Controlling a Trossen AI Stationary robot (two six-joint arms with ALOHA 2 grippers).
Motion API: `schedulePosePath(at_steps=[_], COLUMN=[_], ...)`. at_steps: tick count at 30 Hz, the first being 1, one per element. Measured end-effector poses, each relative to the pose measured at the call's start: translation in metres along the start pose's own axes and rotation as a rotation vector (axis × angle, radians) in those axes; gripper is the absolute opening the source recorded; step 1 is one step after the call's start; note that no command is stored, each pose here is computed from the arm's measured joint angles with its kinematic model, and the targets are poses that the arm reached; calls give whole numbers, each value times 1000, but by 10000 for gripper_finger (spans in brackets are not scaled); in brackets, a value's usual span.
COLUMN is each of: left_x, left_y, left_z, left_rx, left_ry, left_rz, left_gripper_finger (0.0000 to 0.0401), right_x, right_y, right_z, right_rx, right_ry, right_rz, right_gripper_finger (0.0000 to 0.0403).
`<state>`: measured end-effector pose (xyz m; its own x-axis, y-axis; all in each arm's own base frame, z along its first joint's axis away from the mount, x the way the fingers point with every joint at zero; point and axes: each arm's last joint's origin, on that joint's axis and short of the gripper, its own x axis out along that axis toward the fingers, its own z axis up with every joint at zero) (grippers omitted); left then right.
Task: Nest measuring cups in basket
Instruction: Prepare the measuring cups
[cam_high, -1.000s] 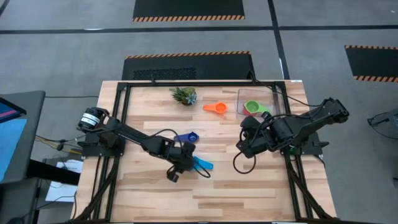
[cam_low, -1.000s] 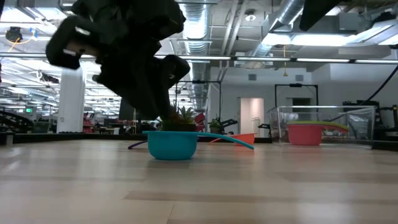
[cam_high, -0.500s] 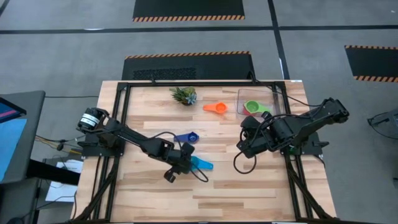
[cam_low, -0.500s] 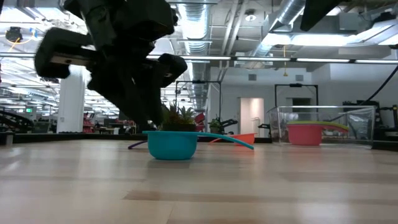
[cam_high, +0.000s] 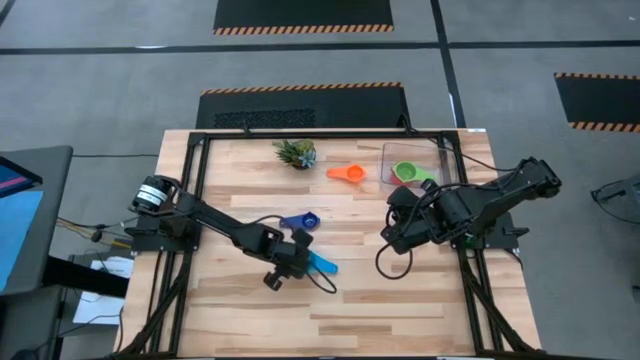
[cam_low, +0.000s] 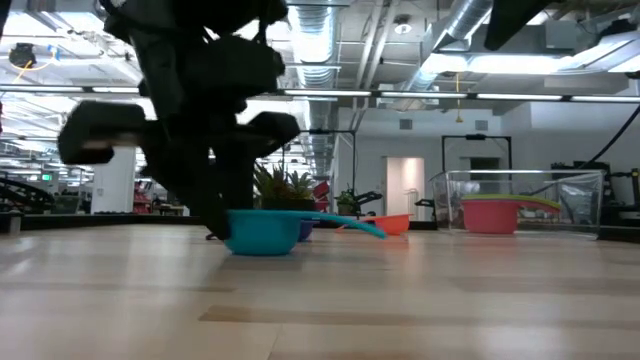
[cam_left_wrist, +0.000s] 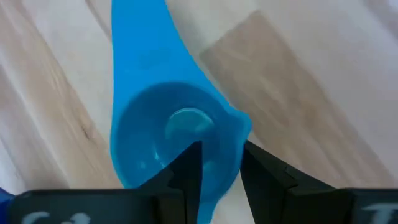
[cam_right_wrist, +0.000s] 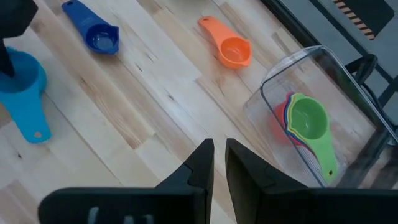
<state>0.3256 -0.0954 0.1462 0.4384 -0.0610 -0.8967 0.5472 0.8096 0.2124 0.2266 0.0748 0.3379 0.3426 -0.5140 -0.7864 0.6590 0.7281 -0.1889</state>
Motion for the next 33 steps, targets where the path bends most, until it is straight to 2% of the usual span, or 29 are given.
schedulePosePath(at_steps=[9, 15, 18, 22, 24, 29, 33], left_x=[16, 6, -11, -37, -47, -53, -58], left_y=[0, 11, 27, 52, 66, 112, 149], left_z=[-1, 13, 32, 57, 64, 53, 46], left_rx=[-31, -163, -156, -36, -23, -203, -348], left_ry=[52, 82, 61, 33, 5, -54, -192], left_rz=[4, 0, 30, 148, 201, 278, 362], left_gripper_finger=[91, 13, 7, 4, 3, 2, 2], right_x=[-1, -1, -3, -17, -26, -57, -81], right_y=[0, 0, 0, -3, -5, -10, -13], right_z=[-1, -1, 1, 12, 19, 32, 34], right_rx=[-6, -8, -5, -8, -11, -61, -129], right_ry=[0, 0, -2, -39, -65, -153, -230], right_rz=[2, 1, 4, 48, 74, 153, 212], right_gripper_finger=[66, 66, 66, 66, 66, 66, 66])
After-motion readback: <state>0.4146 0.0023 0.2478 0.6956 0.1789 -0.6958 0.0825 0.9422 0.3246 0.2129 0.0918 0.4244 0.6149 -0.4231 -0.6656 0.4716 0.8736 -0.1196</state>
